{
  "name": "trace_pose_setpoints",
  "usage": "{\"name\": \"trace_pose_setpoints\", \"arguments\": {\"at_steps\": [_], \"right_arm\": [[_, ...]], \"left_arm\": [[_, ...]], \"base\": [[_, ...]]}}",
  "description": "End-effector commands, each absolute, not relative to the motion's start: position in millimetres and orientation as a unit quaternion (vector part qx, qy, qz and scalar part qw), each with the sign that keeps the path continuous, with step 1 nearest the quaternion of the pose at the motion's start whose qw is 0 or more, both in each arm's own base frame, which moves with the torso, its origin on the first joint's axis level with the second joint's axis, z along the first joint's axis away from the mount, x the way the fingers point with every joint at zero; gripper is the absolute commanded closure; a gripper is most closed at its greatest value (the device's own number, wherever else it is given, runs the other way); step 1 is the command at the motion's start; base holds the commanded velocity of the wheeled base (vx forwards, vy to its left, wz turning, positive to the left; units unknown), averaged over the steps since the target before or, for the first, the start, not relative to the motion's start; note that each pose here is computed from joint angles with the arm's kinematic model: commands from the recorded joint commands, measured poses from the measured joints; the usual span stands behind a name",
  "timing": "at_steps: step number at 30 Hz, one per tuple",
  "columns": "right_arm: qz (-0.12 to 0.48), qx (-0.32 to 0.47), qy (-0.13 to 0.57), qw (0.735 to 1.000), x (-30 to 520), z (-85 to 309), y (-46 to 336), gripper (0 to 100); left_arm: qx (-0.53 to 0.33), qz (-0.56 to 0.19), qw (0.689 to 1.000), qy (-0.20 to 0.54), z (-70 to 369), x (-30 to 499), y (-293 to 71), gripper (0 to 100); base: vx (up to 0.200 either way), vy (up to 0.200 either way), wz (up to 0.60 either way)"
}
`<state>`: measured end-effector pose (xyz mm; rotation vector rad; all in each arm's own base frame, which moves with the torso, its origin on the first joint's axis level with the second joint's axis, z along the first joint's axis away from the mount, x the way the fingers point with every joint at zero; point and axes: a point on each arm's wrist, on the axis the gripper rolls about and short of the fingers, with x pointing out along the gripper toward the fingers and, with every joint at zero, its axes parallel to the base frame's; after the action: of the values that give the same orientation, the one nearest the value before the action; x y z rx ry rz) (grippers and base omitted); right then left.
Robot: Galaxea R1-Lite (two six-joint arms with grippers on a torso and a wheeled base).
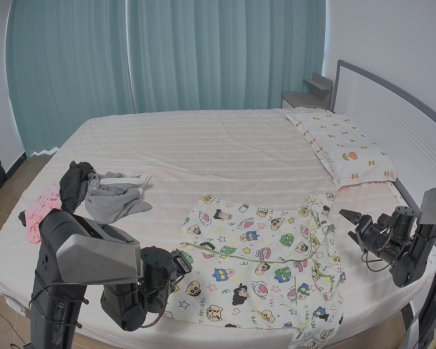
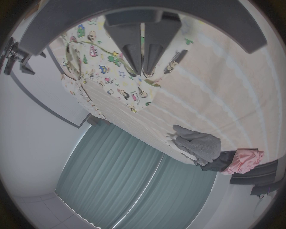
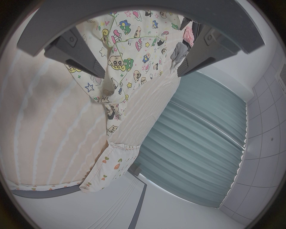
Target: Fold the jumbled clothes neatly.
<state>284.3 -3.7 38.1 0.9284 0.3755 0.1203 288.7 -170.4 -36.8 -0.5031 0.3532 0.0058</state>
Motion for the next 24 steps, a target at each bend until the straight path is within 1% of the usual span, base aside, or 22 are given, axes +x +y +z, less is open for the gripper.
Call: {"name": "trace_pose_setpoints", "arguments": {"at_steps": [1,9,14,15,19,23,24], "right_arm": [[0.063,0.444,0.173,0.877,284.6,39.8,-3.0,0],[0.061,0.444,0.174,0.877,284.4,39.2,-3.4,0],[0.06,0.443,0.176,0.877,284.2,37.7,-3.4,0],[0.058,0.442,0.179,0.877,284.8,35.7,-3.5,0],[0.05,0.425,0.194,0.883,285.6,24.1,-6.5,0],[0.035,0.396,0.216,0.892,287.0,5.1,-14.0,0],[0.029,0.383,0.225,0.895,289.6,-4.8,-17.7,0]], "left_arm": [[-0.228,0.025,0.954,0.192,-60.3,292.1,-159.6,100],[-0.241,0.037,0.954,0.175,-57.8,304.6,-152.4,100],[-0.241,0.036,0.954,0.177,-58.8,304.6,-152.0,100],[-0.241,0.036,0.953,0.177,-59.2,305.1,-151.7,0],[-0.242,0.04,0.953,0.176,-59.2,306.3,-149.3,0],[-0.25,0.046,0.951,0.175,-58.0,308.3,-144.1,0],[-0.261,0.05,0.948,0.175,-57.0,308.2,-141.7,0]], "base": [[0.0,0.0,0.0],[0.0,0.0,0.0],[0.0,0.0,0.0],[0.0,0.0,0.0],[0.0,0.0,0.0],[0.0,0.0,0.0],[0.0,0.0,0.0]]}}
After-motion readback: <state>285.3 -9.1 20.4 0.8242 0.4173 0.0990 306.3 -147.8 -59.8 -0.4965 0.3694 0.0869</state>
